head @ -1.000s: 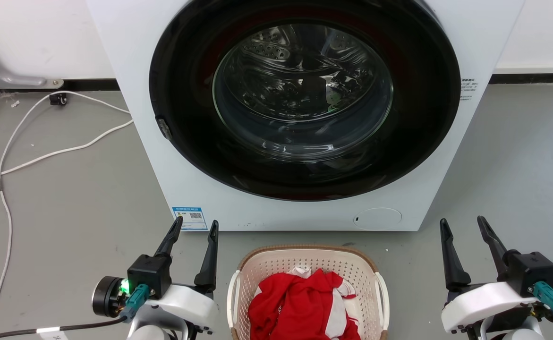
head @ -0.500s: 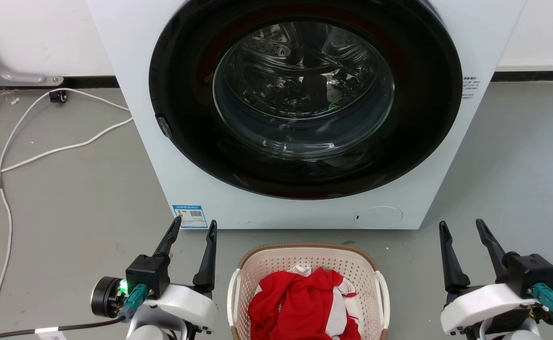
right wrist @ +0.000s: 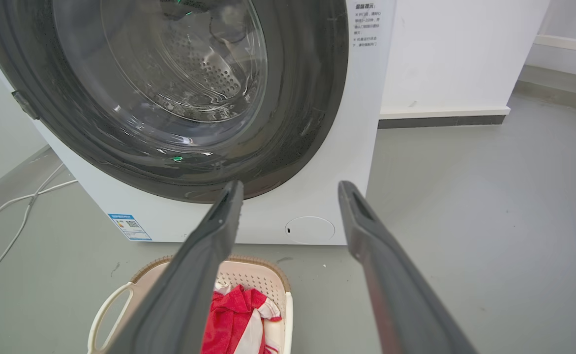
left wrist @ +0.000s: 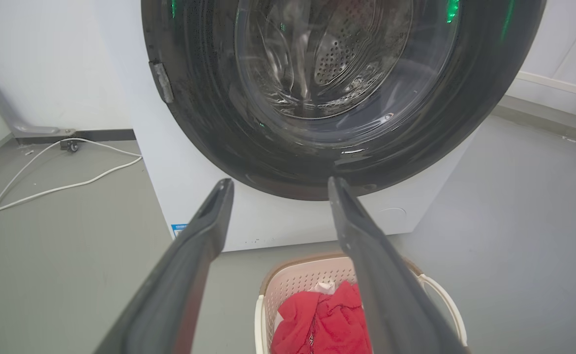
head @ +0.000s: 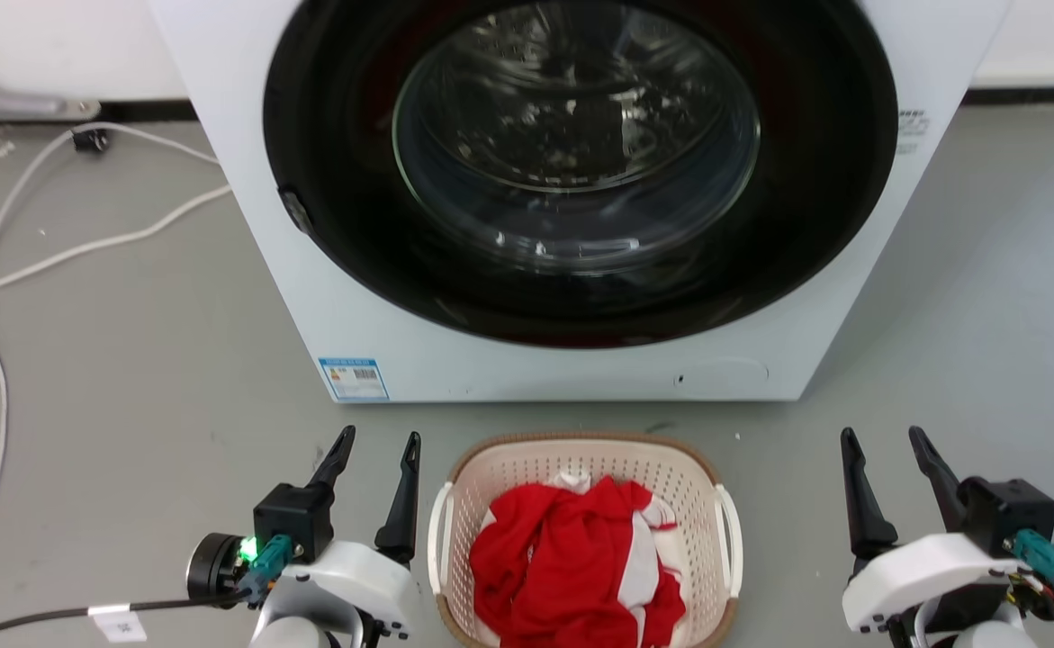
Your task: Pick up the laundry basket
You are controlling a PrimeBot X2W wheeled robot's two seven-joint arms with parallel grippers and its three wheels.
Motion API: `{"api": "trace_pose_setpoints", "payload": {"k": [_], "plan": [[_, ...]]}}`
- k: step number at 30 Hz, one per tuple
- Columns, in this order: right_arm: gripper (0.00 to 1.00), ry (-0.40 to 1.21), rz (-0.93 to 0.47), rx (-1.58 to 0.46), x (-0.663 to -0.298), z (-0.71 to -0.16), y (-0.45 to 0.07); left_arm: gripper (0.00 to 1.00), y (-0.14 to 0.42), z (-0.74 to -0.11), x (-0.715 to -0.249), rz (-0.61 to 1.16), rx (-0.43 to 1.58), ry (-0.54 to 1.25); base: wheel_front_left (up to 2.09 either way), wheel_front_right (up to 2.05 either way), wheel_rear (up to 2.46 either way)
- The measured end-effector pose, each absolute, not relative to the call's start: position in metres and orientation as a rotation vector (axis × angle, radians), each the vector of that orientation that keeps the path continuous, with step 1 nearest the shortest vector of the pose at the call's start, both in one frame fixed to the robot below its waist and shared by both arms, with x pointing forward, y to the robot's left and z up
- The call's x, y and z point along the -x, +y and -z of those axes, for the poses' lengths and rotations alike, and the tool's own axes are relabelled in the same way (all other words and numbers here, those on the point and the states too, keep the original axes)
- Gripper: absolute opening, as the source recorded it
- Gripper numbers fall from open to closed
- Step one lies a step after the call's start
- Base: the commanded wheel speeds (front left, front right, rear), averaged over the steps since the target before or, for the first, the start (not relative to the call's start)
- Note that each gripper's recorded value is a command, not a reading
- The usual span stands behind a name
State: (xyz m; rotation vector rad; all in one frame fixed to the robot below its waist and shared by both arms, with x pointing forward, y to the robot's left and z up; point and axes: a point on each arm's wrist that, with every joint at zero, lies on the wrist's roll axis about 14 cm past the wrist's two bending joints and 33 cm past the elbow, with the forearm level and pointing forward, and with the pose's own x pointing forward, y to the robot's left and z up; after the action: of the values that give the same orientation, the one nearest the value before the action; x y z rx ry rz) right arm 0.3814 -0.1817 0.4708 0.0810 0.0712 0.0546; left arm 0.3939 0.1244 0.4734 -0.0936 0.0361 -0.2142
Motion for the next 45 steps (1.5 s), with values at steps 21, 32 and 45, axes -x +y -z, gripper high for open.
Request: {"api": "trace_pose_setpoints", "payload": {"k": [21, 32, 45], "plan": [[1.0, 0.501, -0.061, -0.105, -0.429, -0.321, -0.173, 1.0, 0.114, -0.318, -0.449, 0.227, 0.156, 0.467, 0.0, 0.0, 0.0], [1.0, 0.77, -0.074, -0.111, -0.425, -0.237, -0.167, 1.0, 0.106, -0.23, -0.445, 0.282, 0.157, 0.779, 0.0, 0.0, 0.0], [1.0, 0.993, -0.128, -0.123, -0.43, -0.175, -0.151, 1.0, 0.111, -0.164, -0.454, 0.307, 0.145, 1.042, 0.0, 0.0, 0.0]]}}
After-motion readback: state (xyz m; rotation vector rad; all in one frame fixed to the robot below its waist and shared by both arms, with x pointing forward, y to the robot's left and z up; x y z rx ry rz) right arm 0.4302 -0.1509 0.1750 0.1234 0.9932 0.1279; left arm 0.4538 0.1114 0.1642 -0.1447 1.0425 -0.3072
